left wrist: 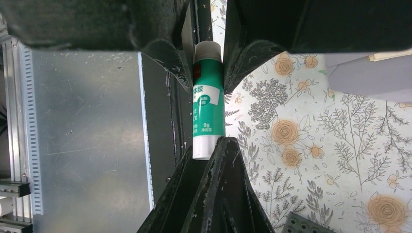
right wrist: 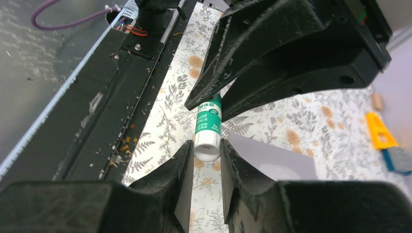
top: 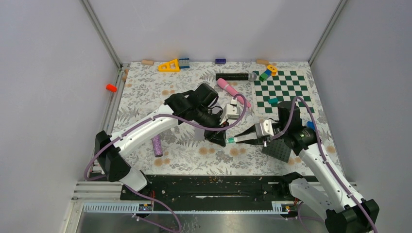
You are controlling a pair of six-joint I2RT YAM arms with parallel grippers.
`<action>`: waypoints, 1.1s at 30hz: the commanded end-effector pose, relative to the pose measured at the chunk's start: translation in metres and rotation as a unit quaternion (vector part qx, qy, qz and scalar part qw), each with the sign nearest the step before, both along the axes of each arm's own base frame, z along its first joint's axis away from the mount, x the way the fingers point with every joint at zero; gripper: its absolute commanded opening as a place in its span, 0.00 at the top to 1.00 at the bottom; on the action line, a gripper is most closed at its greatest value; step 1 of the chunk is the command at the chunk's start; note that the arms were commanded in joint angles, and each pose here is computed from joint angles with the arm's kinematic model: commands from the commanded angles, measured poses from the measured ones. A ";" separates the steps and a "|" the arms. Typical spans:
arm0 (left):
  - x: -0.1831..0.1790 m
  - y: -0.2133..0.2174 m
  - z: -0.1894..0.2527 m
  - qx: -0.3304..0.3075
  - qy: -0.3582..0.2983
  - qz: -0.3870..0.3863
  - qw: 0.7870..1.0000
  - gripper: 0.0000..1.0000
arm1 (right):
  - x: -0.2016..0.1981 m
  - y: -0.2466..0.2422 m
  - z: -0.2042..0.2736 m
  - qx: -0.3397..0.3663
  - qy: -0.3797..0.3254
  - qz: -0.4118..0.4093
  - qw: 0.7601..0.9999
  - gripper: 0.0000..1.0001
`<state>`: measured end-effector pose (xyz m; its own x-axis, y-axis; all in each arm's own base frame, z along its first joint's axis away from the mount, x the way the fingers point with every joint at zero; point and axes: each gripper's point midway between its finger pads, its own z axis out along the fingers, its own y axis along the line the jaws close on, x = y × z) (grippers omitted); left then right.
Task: Place the letter into the envelope and seal it
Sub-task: Unscrew the solid glue.
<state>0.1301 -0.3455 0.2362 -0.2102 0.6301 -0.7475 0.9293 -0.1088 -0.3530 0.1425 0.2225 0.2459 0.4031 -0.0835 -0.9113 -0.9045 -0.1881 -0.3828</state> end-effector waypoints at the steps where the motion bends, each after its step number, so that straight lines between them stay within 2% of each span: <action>1: 0.010 -0.007 0.026 -0.041 -0.052 0.004 0.998 0.87 | 0.012 0.007 0.009 0.008 0.070 -0.036 0.997 0.77; 7: 0.032 -0.006 0.027 -0.032 -0.124 0.062 0.990 0.87 | 0.011 0.008 0.010 0.005 0.166 -0.059 0.984 0.82; 10: 0.040 -0.005 0.031 -0.036 -0.148 0.083 0.985 0.87 | 0.013 0.010 0.009 -0.002 0.243 -0.075 0.967 0.81; 14: 0.044 -0.005 0.033 -0.033 -0.179 0.095 0.979 0.87 | 0.021 0.016 0.012 -0.013 0.387 -0.108 0.916 0.81; 16: 0.047 -0.004 0.033 -0.027 -0.195 0.104 0.975 0.87 | 0.029 0.020 0.017 -0.011 0.436 -0.123 0.891 0.81; 21: 0.059 -0.004 0.032 -0.012 -0.246 0.134 0.960 0.88 | 0.045 0.028 0.020 -0.022 0.579 -0.159 0.799 0.82; 22: 0.061 -0.003 0.032 -0.009 -0.252 0.137 0.958 0.89 | 0.047 0.030 0.019 -0.025 0.599 -0.161 0.784 0.82; 24: 0.062 -0.003 0.032 -0.006 -0.260 0.140 0.955 0.89 | 0.048 0.031 0.021 -0.027 0.620 -0.158 0.768 0.81; 26: 0.062 -0.003 0.031 -0.005 -0.263 0.141 0.954 0.89 | 0.049 0.032 0.022 -0.025 0.627 -0.157 0.763 0.80; 29: 0.060 -0.003 0.030 -0.006 -0.260 0.135 0.956 0.90 | 0.044 0.030 0.026 -0.022 0.608 -0.145 0.780 0.63; 31: 0.054 -0.003 0.029 -0.009 -0.253 0.124 0.960 0.90 | 0.034 0.028 0.026 -0.027 0.572 -0.120 0.811 0.49; 33: 0.043 -0.003 0.028 -0.015 -0.235 0.100 0.967 0.91 | 0.023 0.022 0.022 -0.027 0.506 -0.105 0.856 0.35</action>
